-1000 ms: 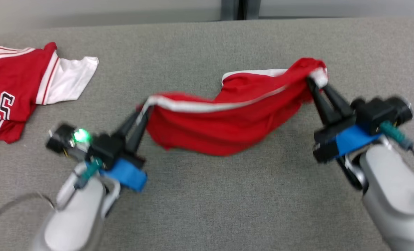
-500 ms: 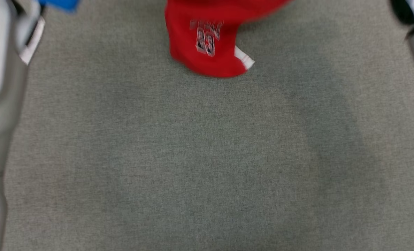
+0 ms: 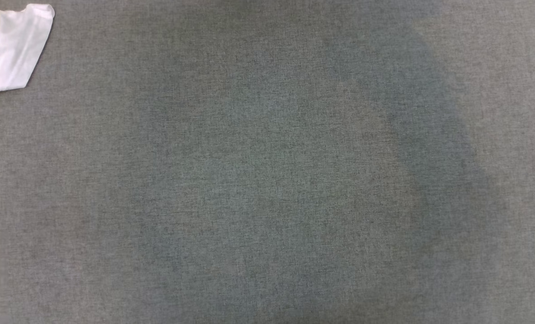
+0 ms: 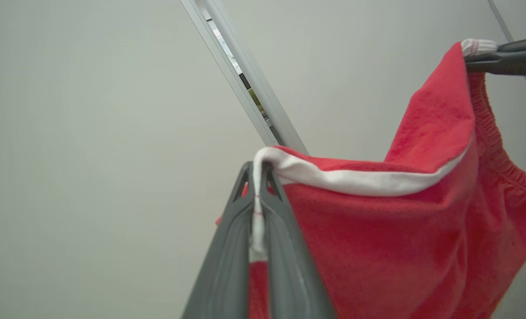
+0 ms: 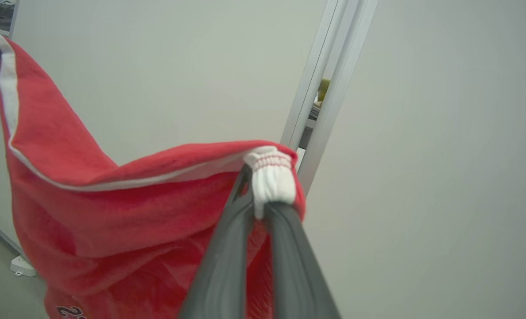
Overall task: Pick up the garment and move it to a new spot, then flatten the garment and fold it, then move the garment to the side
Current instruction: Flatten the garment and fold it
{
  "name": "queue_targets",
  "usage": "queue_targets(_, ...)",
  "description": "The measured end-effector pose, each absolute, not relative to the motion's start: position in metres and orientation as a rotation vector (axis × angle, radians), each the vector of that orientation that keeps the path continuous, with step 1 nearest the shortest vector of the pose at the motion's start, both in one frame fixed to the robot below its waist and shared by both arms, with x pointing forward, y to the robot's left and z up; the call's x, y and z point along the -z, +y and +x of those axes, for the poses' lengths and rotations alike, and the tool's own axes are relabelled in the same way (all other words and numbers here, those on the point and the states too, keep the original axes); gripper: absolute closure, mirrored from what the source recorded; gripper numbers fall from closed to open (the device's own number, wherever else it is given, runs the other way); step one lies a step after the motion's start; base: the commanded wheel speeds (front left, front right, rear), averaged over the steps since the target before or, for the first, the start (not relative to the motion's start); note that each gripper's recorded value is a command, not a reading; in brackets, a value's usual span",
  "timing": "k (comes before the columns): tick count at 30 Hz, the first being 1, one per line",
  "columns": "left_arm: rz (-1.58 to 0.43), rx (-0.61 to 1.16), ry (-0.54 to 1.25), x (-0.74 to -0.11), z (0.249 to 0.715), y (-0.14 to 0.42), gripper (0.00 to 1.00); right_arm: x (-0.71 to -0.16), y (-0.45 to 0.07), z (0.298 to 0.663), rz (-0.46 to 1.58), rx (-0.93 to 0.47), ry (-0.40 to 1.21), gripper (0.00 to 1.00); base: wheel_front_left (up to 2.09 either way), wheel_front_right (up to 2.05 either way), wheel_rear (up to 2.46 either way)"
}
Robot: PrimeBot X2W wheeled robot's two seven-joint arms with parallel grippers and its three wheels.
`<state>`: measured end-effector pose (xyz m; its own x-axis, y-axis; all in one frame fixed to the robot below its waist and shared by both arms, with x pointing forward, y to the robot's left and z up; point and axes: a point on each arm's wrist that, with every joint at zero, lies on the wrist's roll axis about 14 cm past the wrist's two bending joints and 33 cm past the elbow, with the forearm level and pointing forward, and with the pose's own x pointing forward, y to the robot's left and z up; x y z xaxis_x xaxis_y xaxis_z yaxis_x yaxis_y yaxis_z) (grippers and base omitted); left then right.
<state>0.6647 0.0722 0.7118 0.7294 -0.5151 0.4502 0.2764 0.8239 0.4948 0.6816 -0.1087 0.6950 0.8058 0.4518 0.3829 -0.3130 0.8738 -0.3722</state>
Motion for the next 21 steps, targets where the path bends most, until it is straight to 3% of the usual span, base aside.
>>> queue_targets(8,0.35,0.494,-0.465,-0.632,0.644,0.073,1.0,-0.598,-0.105,0.654,-0.256,-0.489,-0.305,1.0,0.0,0.0,0.0)
queue_targets(16,0.233,0.482,-0.223,-0.528,0.57,0.088,1.0,-0.515,-0.099,0.562,-0.142,-0.562,-0.12,1.0,0.0,0.0,0.0)
queue_targets(21,0.178,0.491,-0.084,-0.482,0.512,0.09,1.0,-0.484,-0.11,0.505,-0.05,-0.538,-0.021,1.0,0.0,0.0,0.0)
